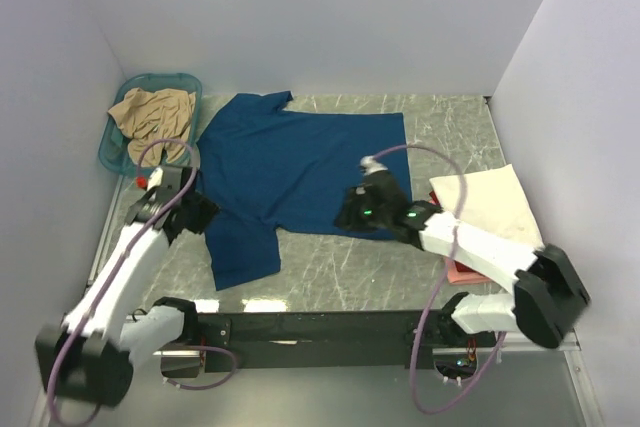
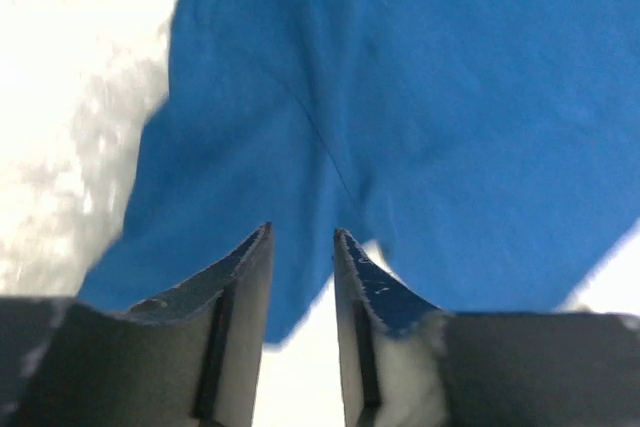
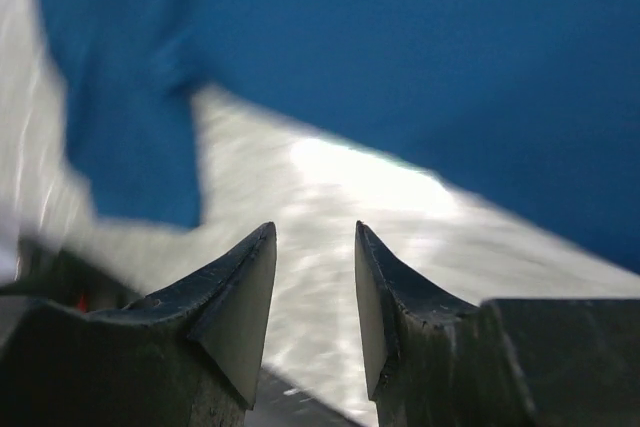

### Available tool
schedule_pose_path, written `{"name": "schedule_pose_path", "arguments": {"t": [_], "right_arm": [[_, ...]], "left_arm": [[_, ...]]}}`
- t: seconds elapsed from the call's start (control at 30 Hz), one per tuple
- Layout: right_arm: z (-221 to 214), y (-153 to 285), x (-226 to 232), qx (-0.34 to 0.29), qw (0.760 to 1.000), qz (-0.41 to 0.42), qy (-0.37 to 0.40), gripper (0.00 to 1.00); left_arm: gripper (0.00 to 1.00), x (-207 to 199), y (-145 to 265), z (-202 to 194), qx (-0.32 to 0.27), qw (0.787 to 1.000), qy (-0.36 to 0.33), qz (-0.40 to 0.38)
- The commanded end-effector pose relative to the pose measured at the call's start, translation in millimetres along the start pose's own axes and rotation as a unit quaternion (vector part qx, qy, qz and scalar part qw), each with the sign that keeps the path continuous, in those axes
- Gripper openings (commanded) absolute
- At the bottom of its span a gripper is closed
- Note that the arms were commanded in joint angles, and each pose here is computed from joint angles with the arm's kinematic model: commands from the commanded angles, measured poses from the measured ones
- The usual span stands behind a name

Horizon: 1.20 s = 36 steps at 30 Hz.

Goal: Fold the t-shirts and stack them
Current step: Flatten the tshirt out, then fold the tshirt

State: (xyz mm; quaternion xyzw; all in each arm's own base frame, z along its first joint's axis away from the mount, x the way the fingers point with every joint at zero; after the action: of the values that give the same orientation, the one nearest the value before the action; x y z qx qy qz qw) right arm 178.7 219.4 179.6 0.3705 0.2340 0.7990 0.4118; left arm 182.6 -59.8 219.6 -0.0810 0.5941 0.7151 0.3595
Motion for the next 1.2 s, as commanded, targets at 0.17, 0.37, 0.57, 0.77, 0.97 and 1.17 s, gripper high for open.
{"name": "schedule_pose_path", "arguments": {"t": [0.17, 0.37, 0.57, 0.77, 0.97, 1.17], "right_arm": [[-8.0, 48.3, -105.0, -0.088, 0.979, -0.127, -0.135, 0.45], [-24.7, 46.5, -138.3, -0.064, 0.968, -0.155, -0.186, 0.45], [-39.6, 49.3, -160.4, -0.064, 0.955, -0.183, -0.225, 0.51], [-48.8, 53.0, -167.4, -0.061, 0.941, -0.217, -0.251, 0.57], [-50.8, 54.1, -167.2, -0.058, 0.935, -0.223, -0.27, 0.59], [-52.2, 53.0, -167.4, -0.054, 0.93, -0.227, -0.285, 0.59]], "left_arm": [[0.28, -5.2, -71.0, 18.5, -0.03, 0.999, 0.039, -0.001], [0.26, 23.4, -103.4, 7.2, -0.023, 0.997, 0.045, 0.053], [0.28, 50.6, -112.5, 5.2, -0.046, 0.991, 0.052, 0.116], [0.31, 71.1, -116.5, 7.9, -0.059, 0.984, 0.062, 0.155], [0.31, 79.6, -109.3, 14.3, -0.073, 0.982, 0.069, 0.158], [0.33, 72.6, -95.1, 21.9, -0.087, 0.984, 0.074, 0.14]]}}
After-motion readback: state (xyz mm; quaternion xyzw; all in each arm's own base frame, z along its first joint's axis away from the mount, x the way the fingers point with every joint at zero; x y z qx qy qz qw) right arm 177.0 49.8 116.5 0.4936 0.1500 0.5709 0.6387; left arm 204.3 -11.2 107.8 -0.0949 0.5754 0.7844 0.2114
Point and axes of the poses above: each gripper's point midway between its finger pads, its own y axis back along the fingers, its own x axis along the line the jaws close on, z = x × y, the point moved 10 cm from there along y, back along the fingers, and after that the axes turned 11 degrees about y, right-handed, at the moved point
